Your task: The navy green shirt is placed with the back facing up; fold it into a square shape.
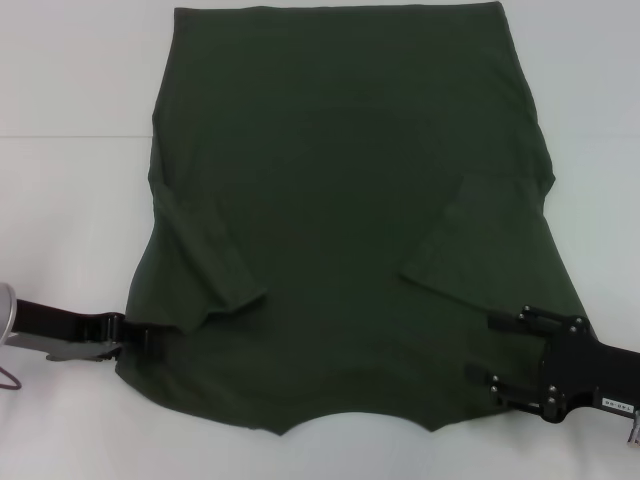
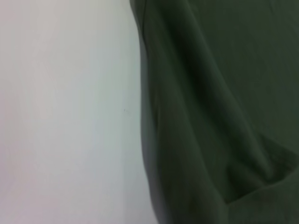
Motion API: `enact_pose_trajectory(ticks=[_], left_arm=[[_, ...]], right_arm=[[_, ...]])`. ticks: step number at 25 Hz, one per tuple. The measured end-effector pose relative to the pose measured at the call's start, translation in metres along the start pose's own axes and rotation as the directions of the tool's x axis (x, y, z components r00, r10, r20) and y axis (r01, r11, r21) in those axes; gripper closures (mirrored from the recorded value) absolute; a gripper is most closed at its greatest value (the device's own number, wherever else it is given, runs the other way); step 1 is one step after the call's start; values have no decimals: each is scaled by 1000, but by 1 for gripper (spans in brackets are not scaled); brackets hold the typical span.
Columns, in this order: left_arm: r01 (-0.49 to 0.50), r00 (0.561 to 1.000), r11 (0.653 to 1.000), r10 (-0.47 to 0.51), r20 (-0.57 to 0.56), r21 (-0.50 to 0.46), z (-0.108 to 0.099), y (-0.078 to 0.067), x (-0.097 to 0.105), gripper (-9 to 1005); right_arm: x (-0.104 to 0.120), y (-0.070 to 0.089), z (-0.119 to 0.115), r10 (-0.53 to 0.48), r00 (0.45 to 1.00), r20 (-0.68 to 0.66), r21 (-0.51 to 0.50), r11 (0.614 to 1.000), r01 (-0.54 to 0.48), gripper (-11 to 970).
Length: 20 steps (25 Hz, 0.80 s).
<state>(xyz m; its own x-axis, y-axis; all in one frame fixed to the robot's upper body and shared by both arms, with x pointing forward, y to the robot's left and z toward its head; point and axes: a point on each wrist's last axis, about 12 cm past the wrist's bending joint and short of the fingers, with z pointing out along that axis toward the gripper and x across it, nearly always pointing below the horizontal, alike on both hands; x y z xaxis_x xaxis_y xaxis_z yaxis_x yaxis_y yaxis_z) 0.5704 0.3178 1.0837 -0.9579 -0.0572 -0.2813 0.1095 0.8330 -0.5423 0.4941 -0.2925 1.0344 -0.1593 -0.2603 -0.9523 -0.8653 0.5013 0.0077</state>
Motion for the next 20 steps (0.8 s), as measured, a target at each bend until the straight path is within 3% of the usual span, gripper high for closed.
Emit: enact_pose_trajectory(ticks=[4,7,13,20], left_arm=[[1,1000,1000,-1,0,-2,0,0,0,425],[1,1000,1000,-1,0,-3,0,0,-1,665],[-3,1000,1000,3,0,-4,0,0,-1,866],[-9,1000,1000,9,3,1,-1,0,-1,963]], right_arm=[[0,0,0,0,1000,3,-2,1000,0,209],[-1,0,0,-1,1000,4,-3,1000,1,209],[-1,0,0,-1,1000,6,-3,1000,1,209],[-3,0,0,36,999,10,-9,999,-36,211]])
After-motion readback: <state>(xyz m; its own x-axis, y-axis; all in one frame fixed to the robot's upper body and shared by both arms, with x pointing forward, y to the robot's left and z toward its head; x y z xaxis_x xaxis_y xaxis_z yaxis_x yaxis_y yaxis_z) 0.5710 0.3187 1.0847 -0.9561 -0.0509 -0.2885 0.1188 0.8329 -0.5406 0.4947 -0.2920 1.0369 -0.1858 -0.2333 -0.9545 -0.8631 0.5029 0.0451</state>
